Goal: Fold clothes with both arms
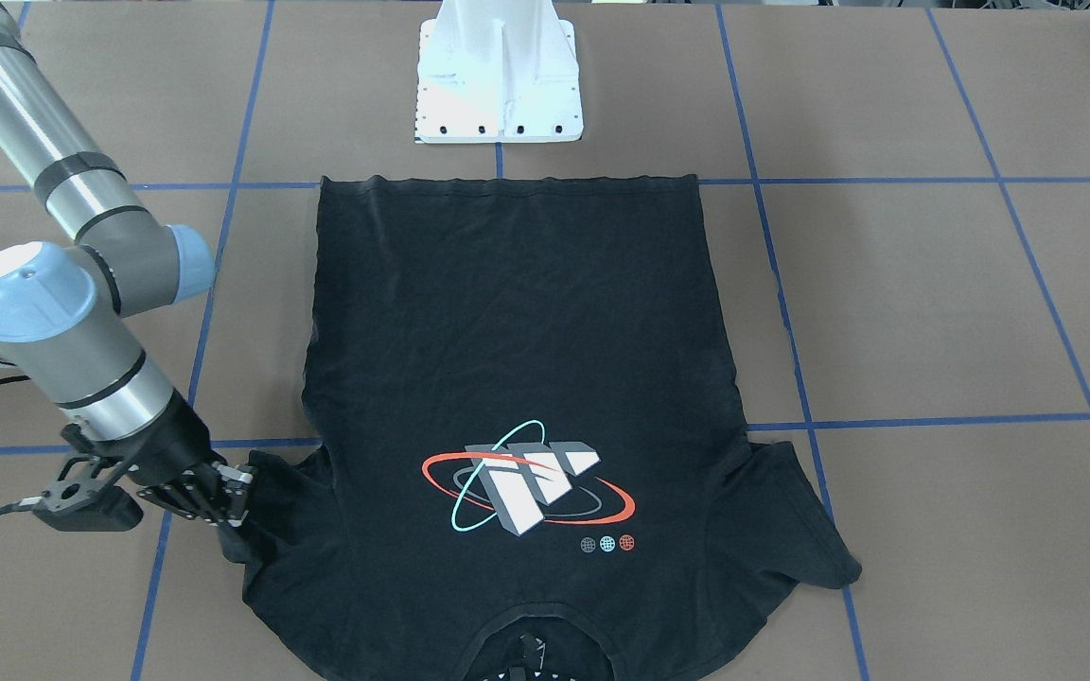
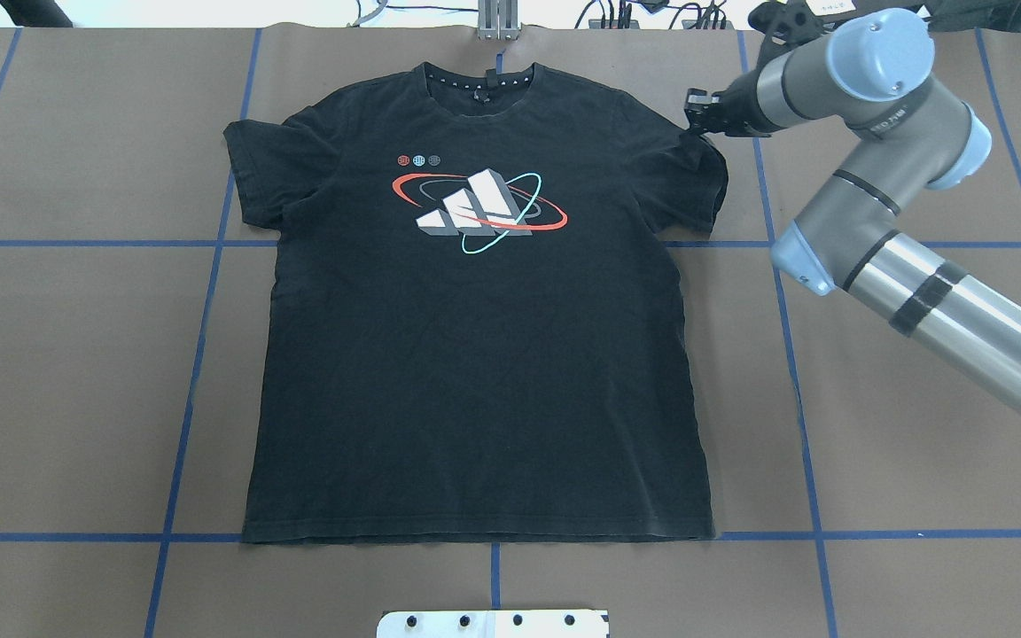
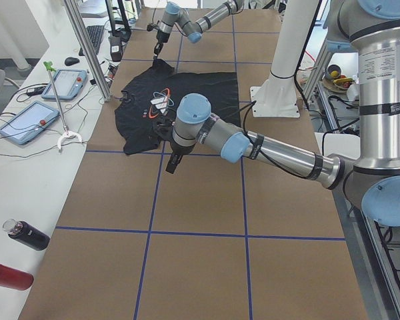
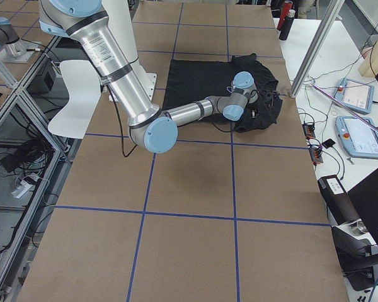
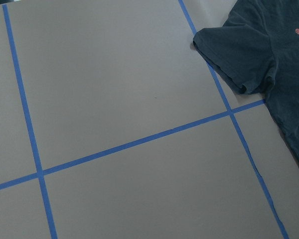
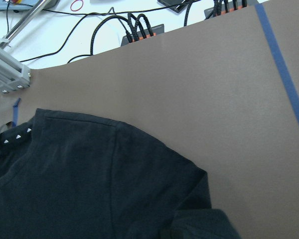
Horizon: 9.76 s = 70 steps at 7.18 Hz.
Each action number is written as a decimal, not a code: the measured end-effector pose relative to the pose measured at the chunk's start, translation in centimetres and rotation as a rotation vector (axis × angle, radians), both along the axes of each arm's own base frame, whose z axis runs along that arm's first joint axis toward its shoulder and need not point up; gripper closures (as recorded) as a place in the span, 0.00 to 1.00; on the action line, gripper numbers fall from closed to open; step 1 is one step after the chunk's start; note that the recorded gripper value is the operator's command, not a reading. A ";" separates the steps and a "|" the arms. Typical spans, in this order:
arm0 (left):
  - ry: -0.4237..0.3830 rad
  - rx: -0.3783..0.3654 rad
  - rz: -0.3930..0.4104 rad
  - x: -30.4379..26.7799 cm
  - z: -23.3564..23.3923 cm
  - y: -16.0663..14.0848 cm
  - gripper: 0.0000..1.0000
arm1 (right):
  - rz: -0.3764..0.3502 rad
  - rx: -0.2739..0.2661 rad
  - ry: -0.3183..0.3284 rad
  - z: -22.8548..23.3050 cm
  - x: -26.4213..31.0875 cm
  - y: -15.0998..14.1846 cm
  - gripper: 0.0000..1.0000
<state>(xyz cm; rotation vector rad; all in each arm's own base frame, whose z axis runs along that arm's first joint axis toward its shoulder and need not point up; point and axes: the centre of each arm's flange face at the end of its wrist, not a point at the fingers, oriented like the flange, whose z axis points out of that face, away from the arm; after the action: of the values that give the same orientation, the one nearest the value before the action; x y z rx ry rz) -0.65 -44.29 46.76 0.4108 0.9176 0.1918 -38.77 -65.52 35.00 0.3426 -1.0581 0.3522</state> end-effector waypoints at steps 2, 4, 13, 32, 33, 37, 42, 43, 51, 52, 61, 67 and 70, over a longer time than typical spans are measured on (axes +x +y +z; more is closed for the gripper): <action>0.000 0.000 0.001 0.0 0.0 0.0 0.00 | -0.004 -0.029 -0.040 -4.5 -4.1 0.7 1.00; 0.000 -0.002 0.001 0.0 0.1 0.0 0.00 | 0.001 -0.018 -0.037 -7.3 -8.5 0.9 1.00; 0.085 -0.089 -0.017 7.8 -6.2 -9.2 0.02 | 0.022 0.006 -0.018 -10.4 -14.1 1.6 0.00; 0.076 0.083 -0.094 32.9 3.1 -28.8 0.41 | -0.156 -0.116 -0.116 0.3 10.9 17.5 0.00; 0.080 0.089 -0.097 32.9 4.0 -28.7 0.41 | -0.155 -0.115 -0.115 0.3 10.9 17.5 0.00; 0.102 0.092 -0.119 33.1 4.2 -29.1 0.45 | -0.148 -0.114 -0.111 0.3 10.8 17.4 0.00; 0.093 0.092 -0.137 35.1 3.7 -29.0 0.55 | -0.147 -0.120 -0.106 0.7 10.7 17.4 0.00; 0.090 0.092 -0.139 35.6 3.8 -28.8 0.57 | -0.145 -0.120 -0.105 0.8 10.7 17.3 0.00; 0.084 0.090 -0.144 35.8 4.1 -28.7 1.00 | -0.134 -0.114 -0.102 0.6 10.5 17.1 0.00; 0.094 0.091 -0.139 35.6 3.8 -28.6 1.00 | -0.133 -0.111 -0.103 0.5 10.5 17.1 0.00; 0.285 -0.008 -0.173 34.1 -3.3 -23.4 1.00 | -0.140 -0.109 -0.107 0.3 10.4 17.1 0.00; 0.378 -0.115 -0.258 45.0 -13.9 -21.9 1.00 | -0.140 -0.122 -0.095 1.1 9.9 16.7 0.00; 0.361 -0.105 -0.303 47.2 -15.0 -22.7 1.00 | -0.141 -0.124 -0.094 1.2 9.7 16.6 0.00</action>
<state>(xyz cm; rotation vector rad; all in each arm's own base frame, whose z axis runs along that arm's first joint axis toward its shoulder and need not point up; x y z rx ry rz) 46.53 -67.03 31.78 0.4900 1.1992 -0.2142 -29.06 -48.91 36.19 0.1410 -1.1398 0.3079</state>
